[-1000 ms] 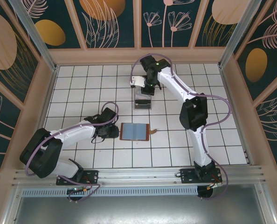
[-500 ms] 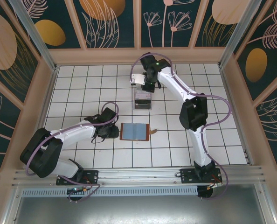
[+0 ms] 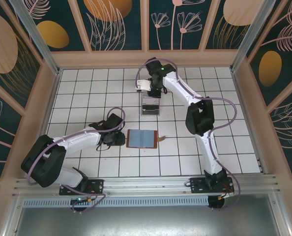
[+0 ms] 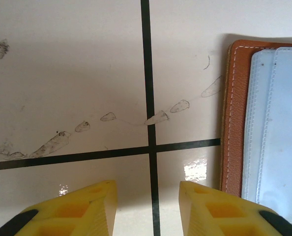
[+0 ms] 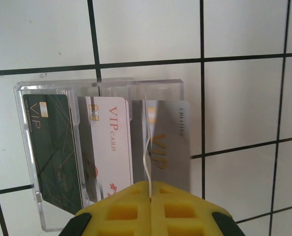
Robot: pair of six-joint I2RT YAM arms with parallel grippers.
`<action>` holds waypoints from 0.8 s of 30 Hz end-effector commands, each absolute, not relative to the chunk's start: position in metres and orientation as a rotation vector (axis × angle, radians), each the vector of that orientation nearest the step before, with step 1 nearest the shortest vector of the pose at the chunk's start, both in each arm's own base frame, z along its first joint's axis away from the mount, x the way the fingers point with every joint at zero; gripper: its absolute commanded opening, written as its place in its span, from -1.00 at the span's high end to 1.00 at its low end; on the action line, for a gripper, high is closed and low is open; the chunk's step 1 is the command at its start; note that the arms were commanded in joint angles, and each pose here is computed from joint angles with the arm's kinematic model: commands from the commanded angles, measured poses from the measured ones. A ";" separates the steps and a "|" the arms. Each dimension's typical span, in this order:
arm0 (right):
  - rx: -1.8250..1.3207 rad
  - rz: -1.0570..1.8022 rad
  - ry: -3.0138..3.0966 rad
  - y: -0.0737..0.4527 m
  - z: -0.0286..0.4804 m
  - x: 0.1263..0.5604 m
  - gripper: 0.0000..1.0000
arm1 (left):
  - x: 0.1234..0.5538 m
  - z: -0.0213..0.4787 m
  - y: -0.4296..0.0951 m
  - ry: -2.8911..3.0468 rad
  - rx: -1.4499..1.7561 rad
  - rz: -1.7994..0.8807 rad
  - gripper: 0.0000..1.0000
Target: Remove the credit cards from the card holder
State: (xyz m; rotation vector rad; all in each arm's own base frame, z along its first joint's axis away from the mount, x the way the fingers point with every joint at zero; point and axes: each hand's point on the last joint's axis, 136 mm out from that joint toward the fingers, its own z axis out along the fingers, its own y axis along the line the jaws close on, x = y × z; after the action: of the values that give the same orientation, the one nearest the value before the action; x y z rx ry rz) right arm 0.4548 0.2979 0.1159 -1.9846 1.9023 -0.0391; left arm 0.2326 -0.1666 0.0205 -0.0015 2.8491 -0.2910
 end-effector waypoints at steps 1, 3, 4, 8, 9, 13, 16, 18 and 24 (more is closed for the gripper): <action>-2.009 -0.087 1.865 0.303 0.113 0.461 1.00 | 0.232 0.018 -0.166 2.859 -0.015 -0.298 0.21; -2.008 -0.109 1.869 0.303 0.109 0.465 0.84 | 0.232 0.018 -0.166 2.859 -0.020 -0.298 0.21; -2.005 -0.117 1.868 0.303 0.109 0.466 0.76 | 0.232 0.018 -0.166 2.860 -0.023 -0.298 0.21; -1.966 -0.148 1.836 0.310 0.115 0.475 0.59 | 0.230 0.018 -0.165 2.860 -0.030 -0.298 0.21; -1.952 -0.159 1.827 0.311 0.118 0.478 0.56 | 0.230 0.018 -0.165 2.859 -0.033 -0.300 0.21; -1.890 -0.216 1.793 0.315 0.132 0.491 0.48 | 0.230 0.020 -0.164 2.853 -0.041 -0.299 0.21; -1.840 -0.278 1.784 0.313 0.140 0.503 0.43 | 0.231 0.021 -0.164 2.849 -0.039 -0.298 0.21; -1.809 -0.308 1.785 0.311 0.144 0.508 0.40 | 0.230 0.022 -0.163 2.847 -0.041 -0.296 0.21; -1.695 -0.356 1.784 0.311 0.162 0.521 0.34 | 0.233 0.024 -0.162 2.833 -0.045 -0.293 0.20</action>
State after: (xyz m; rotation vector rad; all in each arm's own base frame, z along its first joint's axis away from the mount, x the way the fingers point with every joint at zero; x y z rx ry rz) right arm 0.5086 0.3082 0.1266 -1.8220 1.8132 -0.2971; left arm 0.2333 -0.1662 0.0224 -0.0187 2.8421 -0.2940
